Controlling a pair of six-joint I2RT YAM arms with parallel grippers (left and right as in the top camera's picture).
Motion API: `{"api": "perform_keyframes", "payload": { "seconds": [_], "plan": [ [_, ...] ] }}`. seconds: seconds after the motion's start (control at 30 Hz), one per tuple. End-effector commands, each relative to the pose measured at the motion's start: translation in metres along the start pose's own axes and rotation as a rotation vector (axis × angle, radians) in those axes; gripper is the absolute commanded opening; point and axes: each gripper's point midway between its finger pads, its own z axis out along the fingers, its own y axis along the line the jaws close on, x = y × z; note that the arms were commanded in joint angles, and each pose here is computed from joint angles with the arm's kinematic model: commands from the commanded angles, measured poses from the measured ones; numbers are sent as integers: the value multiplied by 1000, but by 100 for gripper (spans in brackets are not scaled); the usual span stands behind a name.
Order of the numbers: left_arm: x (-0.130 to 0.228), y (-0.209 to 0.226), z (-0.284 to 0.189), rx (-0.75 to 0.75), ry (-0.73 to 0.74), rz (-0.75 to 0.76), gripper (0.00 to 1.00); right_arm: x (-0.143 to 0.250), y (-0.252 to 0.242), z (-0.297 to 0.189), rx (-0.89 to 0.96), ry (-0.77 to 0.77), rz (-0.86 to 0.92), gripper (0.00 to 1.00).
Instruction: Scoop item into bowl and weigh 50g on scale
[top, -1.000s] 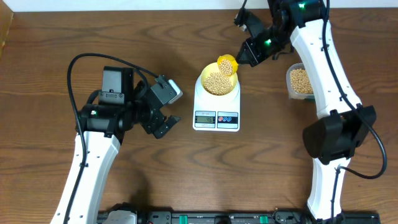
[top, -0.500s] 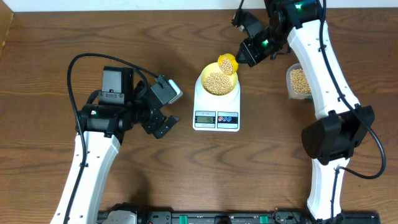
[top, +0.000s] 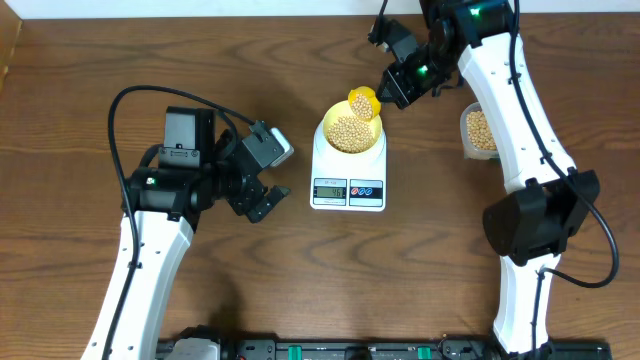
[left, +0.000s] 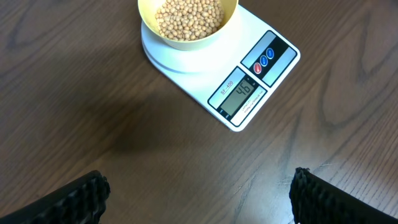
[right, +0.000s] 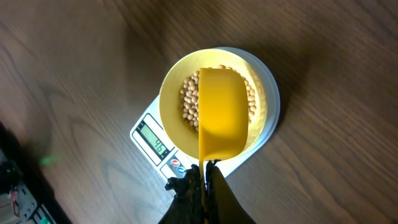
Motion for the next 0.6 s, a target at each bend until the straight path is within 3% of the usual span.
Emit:
{"api": "perform_keyframes", "payload": {
  "seconds": [0.0, 0.43, 0.57],
  "plan": [
    [1, 0, 0, 2, 2, 9, 95, -9, 5, -11, -17, -45, -41, 1],
    [1, 0, 0, 2, 2, 9, 95, -8, 4, -12, -23, -44, -35, 1],
    [1, 0, 0, 2, 2, 9, 95, -8, 4, -16, -58, -62, 39, 1]
  ]
}}
